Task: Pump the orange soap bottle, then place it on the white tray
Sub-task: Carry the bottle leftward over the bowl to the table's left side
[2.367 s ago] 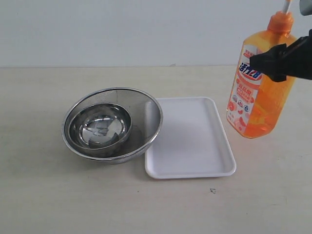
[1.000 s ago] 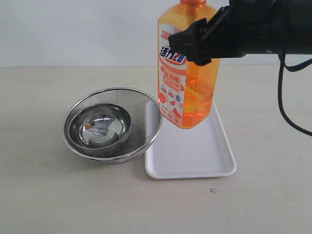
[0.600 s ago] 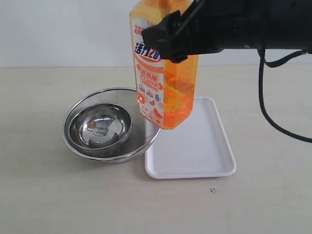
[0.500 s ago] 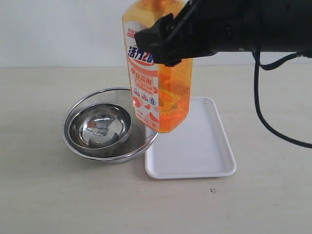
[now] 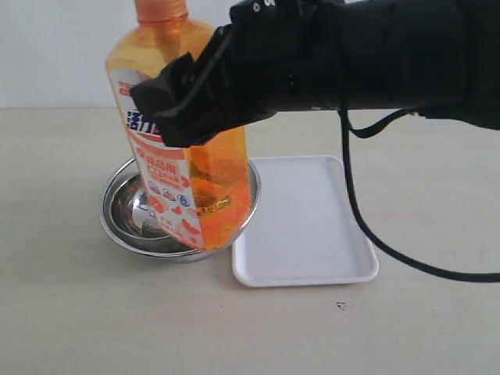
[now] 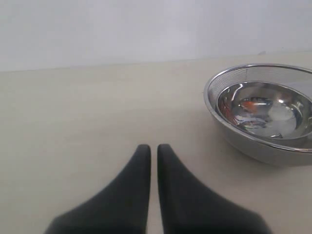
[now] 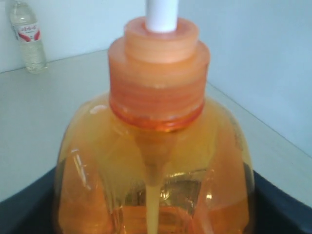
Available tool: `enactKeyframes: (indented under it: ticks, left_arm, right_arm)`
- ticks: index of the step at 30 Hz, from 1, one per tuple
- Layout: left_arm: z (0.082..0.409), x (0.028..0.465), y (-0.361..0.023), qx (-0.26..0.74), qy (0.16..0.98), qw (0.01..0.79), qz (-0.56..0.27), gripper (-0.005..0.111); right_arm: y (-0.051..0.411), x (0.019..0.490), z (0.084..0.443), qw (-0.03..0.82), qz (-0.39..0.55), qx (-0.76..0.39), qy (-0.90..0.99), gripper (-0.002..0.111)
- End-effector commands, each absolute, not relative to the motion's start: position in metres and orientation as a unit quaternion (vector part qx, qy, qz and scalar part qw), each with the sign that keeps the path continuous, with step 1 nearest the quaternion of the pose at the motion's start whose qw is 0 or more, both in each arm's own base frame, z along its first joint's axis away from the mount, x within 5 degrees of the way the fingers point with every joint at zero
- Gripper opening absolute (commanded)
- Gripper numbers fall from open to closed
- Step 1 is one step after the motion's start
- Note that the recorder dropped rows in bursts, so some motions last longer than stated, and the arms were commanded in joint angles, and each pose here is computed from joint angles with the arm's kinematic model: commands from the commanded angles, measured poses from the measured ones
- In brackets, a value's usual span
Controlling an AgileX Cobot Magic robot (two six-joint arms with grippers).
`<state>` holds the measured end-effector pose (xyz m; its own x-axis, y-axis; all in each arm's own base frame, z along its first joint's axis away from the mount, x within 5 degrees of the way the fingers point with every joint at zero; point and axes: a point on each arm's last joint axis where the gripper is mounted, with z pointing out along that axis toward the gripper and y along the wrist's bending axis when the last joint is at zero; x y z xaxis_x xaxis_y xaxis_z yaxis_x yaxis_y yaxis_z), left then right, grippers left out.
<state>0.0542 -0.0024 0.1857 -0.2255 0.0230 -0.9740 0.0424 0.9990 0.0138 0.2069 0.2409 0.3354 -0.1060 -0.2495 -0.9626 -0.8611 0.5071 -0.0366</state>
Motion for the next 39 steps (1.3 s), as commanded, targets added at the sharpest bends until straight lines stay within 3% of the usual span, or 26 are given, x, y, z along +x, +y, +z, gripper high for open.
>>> enactKeyframes:
  ticks: [1,13,26,39]
  left_arm:
    - [0.186,0.054,-0.002,0.024,0.780,0.626,-0.007,0.005]
    - [0.186,0.054,-0.002,0.024,0.780,0.626,-0.007,0.005]
    - [0.186,0.054,-0.002,0.024,0.780,0.626,-0.007,0.005]
    - [0.186,0.054,-0.002,0.024,0.780,0.626,-0.007,0.005]
  right_arm:
    - [0.258,0.203,0.350,0.539,0.311,-0.415,0.664,0.000]
    - [0.326,0.195,0.328,0.464,0.385,-0.513,0.611,0.000]
    - [0.332,0.175,0.310,0.406,0.407,-0.640,0.510,0.000]
    - [0.344,0.181,0.296,0.428,0.420,-0.639,0.481,0.000]
